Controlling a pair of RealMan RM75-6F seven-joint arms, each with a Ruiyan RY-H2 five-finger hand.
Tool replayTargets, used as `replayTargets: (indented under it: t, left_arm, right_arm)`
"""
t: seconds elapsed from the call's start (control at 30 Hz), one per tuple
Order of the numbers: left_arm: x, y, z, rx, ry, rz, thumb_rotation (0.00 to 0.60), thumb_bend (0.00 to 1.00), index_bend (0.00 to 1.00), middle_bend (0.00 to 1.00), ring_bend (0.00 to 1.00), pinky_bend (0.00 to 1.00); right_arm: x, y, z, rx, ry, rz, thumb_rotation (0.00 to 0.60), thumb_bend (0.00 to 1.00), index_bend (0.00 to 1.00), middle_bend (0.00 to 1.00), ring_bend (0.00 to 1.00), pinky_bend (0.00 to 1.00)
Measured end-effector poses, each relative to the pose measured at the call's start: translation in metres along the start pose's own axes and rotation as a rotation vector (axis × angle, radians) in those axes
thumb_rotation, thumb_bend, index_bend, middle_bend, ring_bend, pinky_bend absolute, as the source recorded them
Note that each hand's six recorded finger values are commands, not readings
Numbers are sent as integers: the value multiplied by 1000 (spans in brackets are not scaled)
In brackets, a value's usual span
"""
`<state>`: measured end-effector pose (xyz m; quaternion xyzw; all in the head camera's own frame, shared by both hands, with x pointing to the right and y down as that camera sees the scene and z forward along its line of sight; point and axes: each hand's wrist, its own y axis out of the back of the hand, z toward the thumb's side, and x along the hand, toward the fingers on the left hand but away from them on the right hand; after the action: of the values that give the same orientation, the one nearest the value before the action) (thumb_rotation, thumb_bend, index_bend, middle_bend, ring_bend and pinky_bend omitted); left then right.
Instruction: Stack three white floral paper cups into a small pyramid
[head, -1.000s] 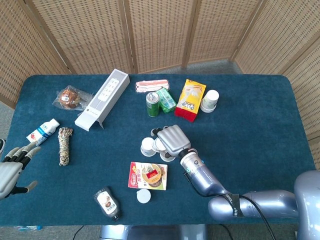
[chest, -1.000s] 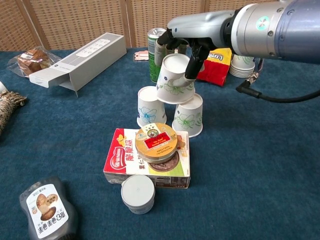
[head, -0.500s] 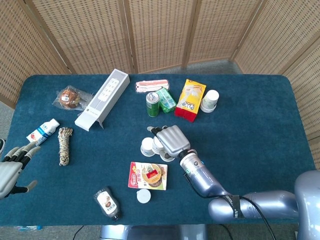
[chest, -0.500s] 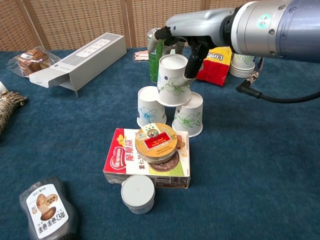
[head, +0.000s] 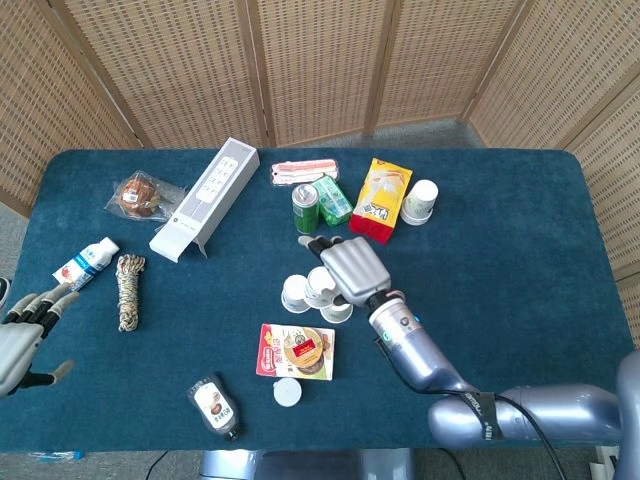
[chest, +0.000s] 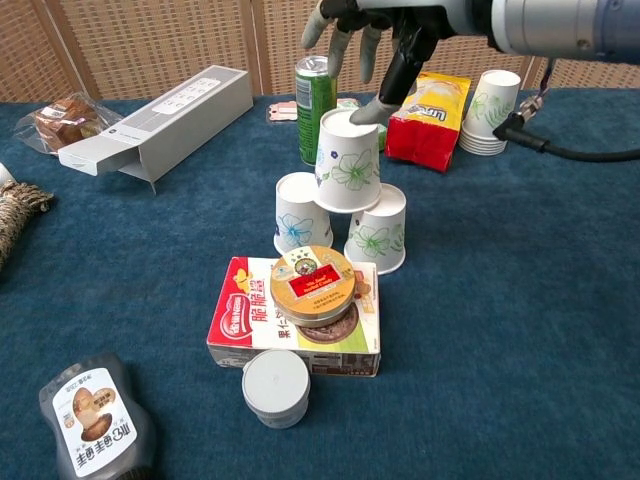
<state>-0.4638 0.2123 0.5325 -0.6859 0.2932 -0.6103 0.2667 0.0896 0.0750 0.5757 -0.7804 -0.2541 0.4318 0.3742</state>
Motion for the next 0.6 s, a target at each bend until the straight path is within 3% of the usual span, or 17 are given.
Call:
replayTargets:
  t: [0.13, 0.43, 0.6]
  left_arm:
    - [0, 1, 0, -3, 1, 3, 600, 331, 48, 0, 0, 0]
    - [-2, 0, 2, 1, -7, 1, 600, 332, 48, 0, 0, 0]
    - [-4, 0, 3, 1, -10, 4, 600, 331, 48, 0, 0, 0]
  right_arm:
    - [7, 15, -8, -21, 2, -60, 600, 304, 145, 284, 304, 448]
    - [31, 58, -46, -89, 25, -271, 600, 304, 178, 283, 291, 437]
    - [58, 77, -92, -108, -17, -390, 600, 289, 172, 260, 150, 257]
